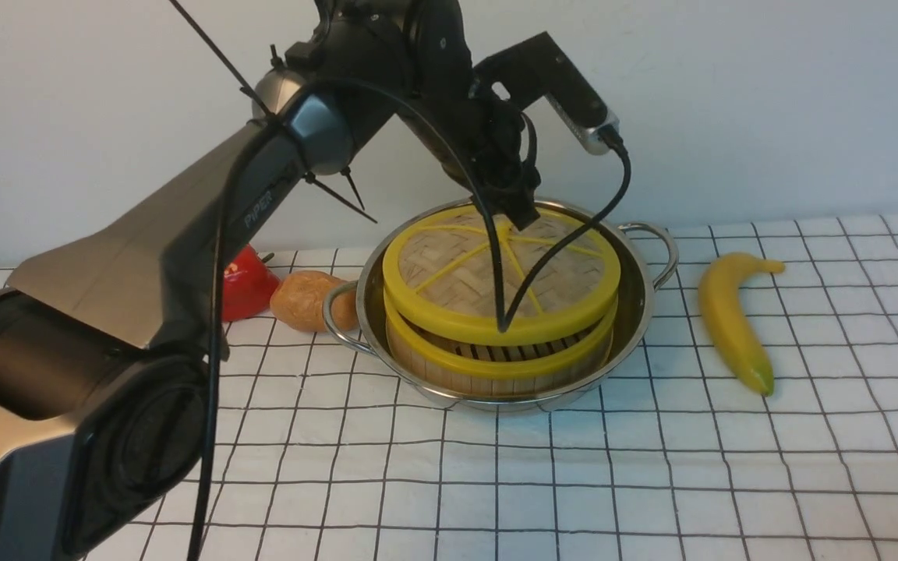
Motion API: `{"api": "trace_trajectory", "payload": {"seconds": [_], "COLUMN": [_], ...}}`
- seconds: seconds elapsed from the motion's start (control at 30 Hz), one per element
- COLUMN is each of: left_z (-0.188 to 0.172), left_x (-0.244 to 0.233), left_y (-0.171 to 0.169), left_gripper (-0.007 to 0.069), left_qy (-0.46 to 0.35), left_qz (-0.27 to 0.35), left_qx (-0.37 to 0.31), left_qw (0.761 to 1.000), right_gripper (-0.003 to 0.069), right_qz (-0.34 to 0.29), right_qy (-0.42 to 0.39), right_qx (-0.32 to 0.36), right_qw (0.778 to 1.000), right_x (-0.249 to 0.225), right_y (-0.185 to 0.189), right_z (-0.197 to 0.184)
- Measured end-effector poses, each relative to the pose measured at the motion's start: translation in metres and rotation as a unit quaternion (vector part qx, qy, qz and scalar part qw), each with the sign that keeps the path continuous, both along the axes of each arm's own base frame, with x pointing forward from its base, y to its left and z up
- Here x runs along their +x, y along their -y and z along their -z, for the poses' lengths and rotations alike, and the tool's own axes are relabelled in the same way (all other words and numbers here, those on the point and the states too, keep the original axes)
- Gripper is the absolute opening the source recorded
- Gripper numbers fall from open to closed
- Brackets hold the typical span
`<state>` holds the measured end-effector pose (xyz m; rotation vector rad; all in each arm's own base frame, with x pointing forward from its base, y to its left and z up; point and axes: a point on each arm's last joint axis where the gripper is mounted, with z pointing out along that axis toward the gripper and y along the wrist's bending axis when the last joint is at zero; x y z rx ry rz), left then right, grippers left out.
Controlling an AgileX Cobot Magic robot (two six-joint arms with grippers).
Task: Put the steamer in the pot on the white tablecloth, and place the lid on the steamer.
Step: 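Place the yellow bamboo steamer lid onto the steamer in the pot with the left gripper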
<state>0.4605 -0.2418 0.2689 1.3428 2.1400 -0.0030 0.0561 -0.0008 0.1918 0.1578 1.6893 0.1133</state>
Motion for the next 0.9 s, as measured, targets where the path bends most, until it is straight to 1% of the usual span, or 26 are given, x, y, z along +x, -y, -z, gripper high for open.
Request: {"api": "trace_trajectory", "payload": {"seconds": [0.37,0.9], "left_z": [0.028,0.029], "left_x": [0.007,0.008], "left_y": [0.002,0.000], "left_gripper": [0.0379,0.0379], "left_qy": [-0.021,-0.019], "left_qz": [-0.014,-0.019], "left_qx": [0.013,0.024], "left_qw": [1.000,0.999], "right_gripper": [0.0243,0.0243], "right_qz": [0.000,0.000], "right_qy": [0.000,0.000], "right_qx": [0.000,0.000], "right_qw": [1.000,1.000], "right_x": [0.000,0.000], "right_y": [0.000,0.000], "right_z": [0.000,0.000]}}
